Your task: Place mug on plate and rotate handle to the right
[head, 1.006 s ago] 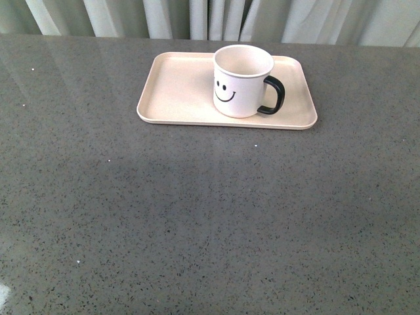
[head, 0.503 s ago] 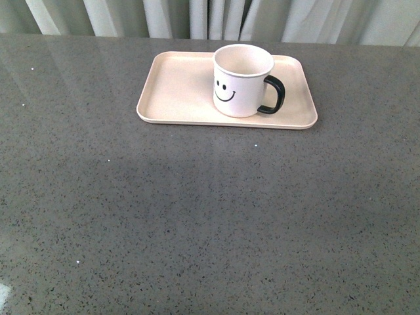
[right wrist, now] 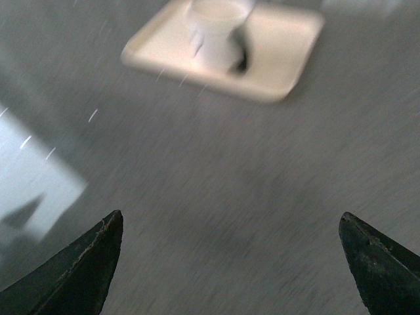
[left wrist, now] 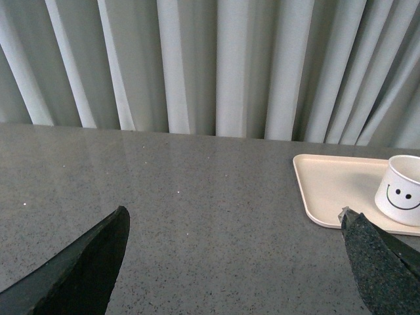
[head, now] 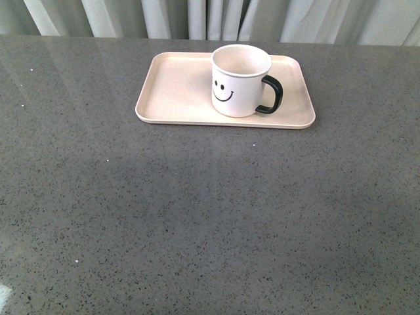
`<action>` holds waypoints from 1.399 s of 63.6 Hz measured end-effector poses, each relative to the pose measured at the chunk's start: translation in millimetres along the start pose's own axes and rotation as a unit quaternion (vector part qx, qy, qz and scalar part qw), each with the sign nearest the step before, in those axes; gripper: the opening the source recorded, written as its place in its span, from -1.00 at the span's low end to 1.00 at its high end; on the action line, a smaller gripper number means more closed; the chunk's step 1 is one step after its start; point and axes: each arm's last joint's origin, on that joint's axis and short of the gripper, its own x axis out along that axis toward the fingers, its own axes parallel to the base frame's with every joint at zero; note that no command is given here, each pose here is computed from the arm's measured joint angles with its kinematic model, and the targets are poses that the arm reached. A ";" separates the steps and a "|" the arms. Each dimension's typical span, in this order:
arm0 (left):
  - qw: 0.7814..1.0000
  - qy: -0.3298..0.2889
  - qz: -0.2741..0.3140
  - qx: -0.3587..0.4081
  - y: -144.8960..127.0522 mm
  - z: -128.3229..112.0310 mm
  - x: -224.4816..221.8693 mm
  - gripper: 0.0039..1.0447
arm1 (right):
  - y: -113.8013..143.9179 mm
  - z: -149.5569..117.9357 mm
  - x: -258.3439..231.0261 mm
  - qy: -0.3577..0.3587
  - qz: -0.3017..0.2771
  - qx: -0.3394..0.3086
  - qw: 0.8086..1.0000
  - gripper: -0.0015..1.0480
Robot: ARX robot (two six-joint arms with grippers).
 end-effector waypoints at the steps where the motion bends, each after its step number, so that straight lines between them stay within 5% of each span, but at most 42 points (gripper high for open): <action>1: 1.000 0.000 0.000 0.000 0.0 0.0 0.0 0.83 | -0.8 2.8 1.6 0.012 0.013 0.002 1.000 0.82; 12: 1.000 0.000 0.001 0.000 0.0 0.0 0.0 0.83 | -32.7 74.1 56.1 0.041 0.030 -0.019 0.999 0.82; 25: 1.000 0.000 0.000 0.000 0.0 0.0 0.0 0.83 | -51.4 107.2 144.5 0.101 0.026 -0.002 0.995 0.82; 50: 1.000 0.000 0.000 0.000 0.0 0.0 0.0 0.83 | -53.1 150.1 274.8 0.176 0.011 0.038 0.984 0.82; 76: 1.000 0.000 0.000 0.000 0.0 0.0 0.0 0.83 | -53.8 181.8 323.6 0.191 -0.007 0.067 0.979 0.82; 89: 1.000 0.000 0.000 0.000 0.0 0.0 0.0 0.83 | -50.1 170.4 347.5 0.225 -0.020 0.065 0.972 0.82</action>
